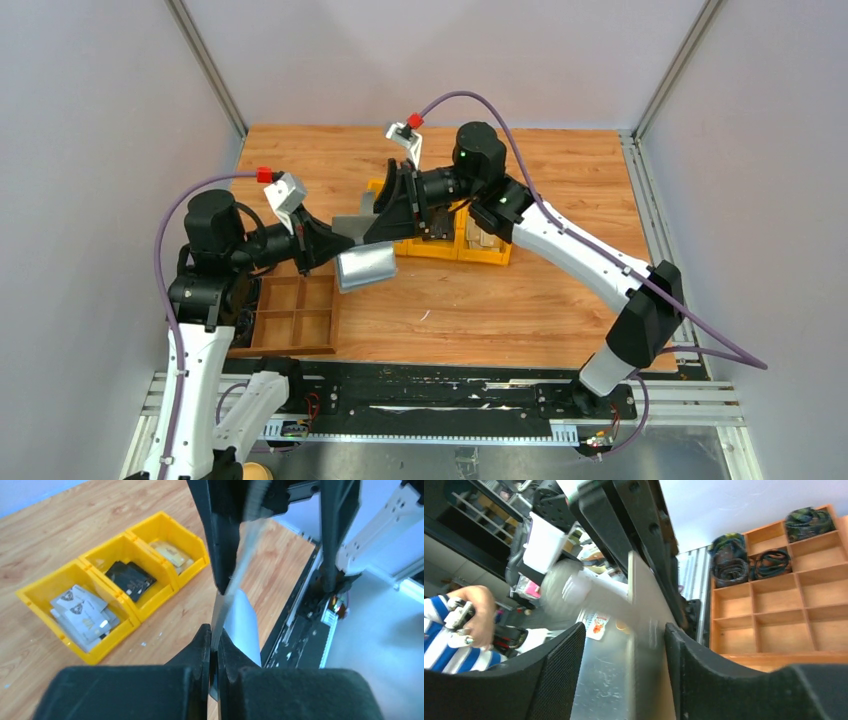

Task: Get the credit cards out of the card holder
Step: Open the card holder at the center of the board.

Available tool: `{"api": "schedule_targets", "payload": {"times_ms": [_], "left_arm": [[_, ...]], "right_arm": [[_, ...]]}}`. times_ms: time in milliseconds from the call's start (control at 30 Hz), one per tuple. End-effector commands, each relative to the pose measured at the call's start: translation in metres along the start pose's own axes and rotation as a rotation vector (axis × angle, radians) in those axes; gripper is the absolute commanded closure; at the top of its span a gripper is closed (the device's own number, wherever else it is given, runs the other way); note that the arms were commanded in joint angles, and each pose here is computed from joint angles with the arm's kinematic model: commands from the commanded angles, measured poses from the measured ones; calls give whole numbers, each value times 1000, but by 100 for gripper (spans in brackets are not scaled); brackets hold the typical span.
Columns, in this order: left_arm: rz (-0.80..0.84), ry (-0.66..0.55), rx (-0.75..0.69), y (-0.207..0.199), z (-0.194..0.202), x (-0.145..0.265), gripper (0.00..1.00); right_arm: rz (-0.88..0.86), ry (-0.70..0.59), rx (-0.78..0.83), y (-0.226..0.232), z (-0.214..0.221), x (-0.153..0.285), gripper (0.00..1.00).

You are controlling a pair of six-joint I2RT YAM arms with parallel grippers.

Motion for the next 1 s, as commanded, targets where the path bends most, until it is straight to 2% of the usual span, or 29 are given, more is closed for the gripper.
{"api": "schedule_targets", "payload": {"times_ms": [0, 67, 200, 400, 533, 833, 967], "left_arm": [[31, -140, 221, -5, -41, -6, 97], [42, -194, 323, -4, -56, -9, 100], [79, -249, 495, -3, -74, -12, 100], [111, -312, 587, -1, -89, -14, 100], [110, -318, 604, 1, -93, -14, 100], [108, -320, 626, 1, -96, -13, 100], [111, -321, 630, -1, -98, -12, 100]], "right_arm": [[42, -105, 72, 4, -20, 33, 32], [88, -181, 65, -8, -27, 57, 25], [79, -266, 94, -8, -24, 83, 19], [-13, -257, 112, -5, 12, 87, 17], [-2, -264, 101, -15, 21, 88, 17], [31, -310, 47, -40, 10, 80, 28], [55, -310, 52, -47, 8, 77, 35]]}}
Point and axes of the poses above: each gripper's point midway between its finger pads, its own x axis back along the fingers, its own y axis along the line the jaws close on, z = x × y, the point moved 1 cm from there along x, back along the fingers, and after that the axes turned 6 degrees about -x, right-handed, at the moved point
